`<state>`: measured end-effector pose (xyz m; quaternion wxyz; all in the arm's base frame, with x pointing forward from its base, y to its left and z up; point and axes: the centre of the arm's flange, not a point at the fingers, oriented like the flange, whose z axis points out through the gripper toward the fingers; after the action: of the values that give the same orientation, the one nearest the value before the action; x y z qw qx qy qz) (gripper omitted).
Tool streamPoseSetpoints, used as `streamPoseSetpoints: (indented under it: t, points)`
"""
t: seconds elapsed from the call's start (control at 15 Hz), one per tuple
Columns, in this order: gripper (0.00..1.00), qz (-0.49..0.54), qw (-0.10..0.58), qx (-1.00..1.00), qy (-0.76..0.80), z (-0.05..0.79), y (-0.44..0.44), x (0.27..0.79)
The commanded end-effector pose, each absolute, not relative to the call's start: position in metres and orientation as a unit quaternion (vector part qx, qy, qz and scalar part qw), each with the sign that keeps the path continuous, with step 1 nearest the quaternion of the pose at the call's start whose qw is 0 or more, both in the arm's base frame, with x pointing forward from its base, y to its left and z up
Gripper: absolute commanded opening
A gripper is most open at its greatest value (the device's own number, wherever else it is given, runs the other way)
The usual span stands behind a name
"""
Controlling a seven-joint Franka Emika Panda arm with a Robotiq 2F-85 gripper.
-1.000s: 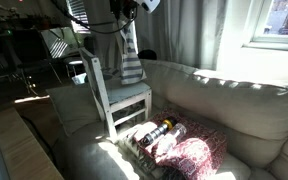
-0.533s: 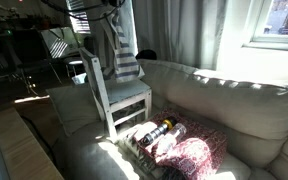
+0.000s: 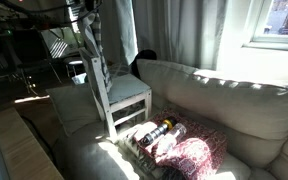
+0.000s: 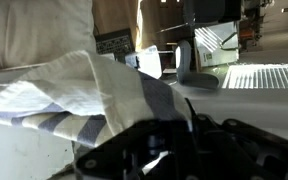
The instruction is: Hang the towel on the chair
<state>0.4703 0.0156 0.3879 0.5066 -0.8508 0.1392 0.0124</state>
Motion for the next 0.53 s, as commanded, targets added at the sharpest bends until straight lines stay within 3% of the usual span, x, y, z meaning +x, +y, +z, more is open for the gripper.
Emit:
streamPoseSetpoints:
  t: [0.0, 0.07, 0.47]
  points:
    - [0.01, 0.065, 0.512, -0.844, 0.148, 0.388, 0.044, 0.436]
    - [0.03, 0.042, 0.511, -0.847, 0.141, 0.383, 0.031, 0.457]
    - [0.01, 0.056, 0.51, -0.847, 0.141, 0.383, 0.042, 0.448]
